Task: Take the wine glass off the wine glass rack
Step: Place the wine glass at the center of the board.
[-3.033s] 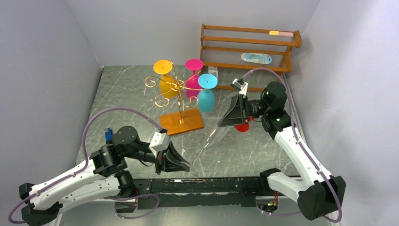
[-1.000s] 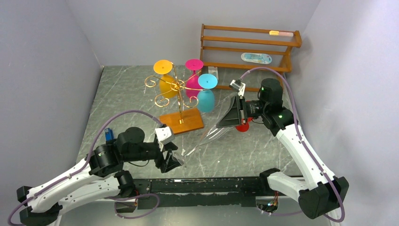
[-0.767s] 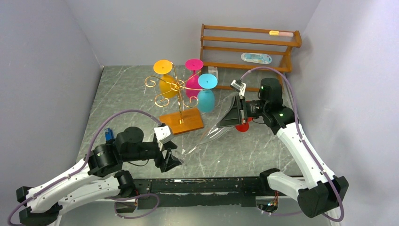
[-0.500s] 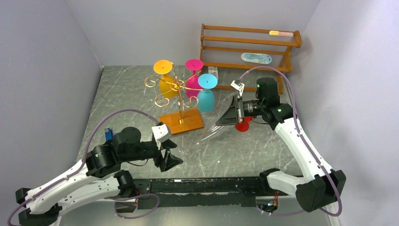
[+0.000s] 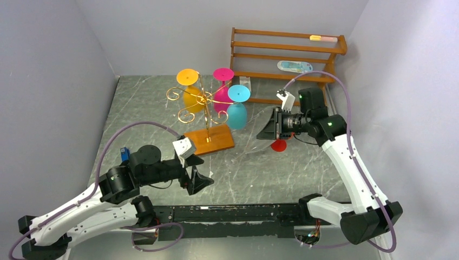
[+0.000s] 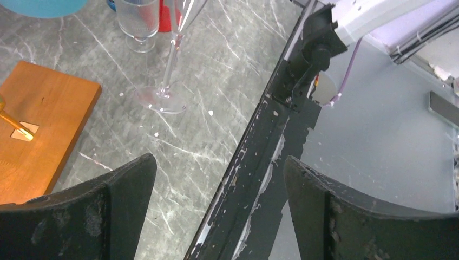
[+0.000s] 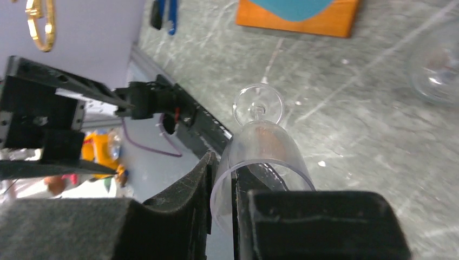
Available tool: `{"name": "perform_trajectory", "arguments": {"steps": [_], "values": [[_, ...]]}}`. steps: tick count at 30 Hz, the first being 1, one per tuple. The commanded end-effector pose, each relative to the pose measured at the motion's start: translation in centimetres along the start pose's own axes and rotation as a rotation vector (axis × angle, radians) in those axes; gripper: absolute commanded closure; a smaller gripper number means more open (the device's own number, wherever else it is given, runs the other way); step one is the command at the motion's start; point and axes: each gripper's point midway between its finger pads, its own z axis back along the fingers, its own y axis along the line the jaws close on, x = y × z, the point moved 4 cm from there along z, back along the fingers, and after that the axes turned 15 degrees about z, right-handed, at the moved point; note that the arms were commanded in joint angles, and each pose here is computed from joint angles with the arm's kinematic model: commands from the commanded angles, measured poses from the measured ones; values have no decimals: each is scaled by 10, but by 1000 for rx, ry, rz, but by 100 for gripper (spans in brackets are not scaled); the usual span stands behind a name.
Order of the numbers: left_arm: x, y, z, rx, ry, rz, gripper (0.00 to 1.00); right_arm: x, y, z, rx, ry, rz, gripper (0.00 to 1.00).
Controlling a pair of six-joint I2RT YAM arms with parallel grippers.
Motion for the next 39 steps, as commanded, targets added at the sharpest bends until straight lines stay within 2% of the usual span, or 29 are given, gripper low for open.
{"name": "perform_trajectory", "arguments": {"steps": [1, 6, 12, 19, 26, 39], "values": [[21, -1, -5, 26, -110, 47, 8, -5, -17, 19, -232, 0, 15, 100], [22, 4, -11, 59, -118, 85, 4, -14, -36, 30, -406, 24, 4, 100], [29, 6, -11, 90, -149, 110, 4, -18, -63, 44, -639, 21, -11, 100], [36, 4, -3, 107, -170, 117, 4, -21, -80, 53, -777, -3, -23, 100], [42, 8, 5, 143, -234, 156, 4, -32, -101, 45, -856, 50, -55, 100], [46, 5, 10, 142, -253, 173, 3, -35, -120, 33, -895, 55, -55, 100]]}}
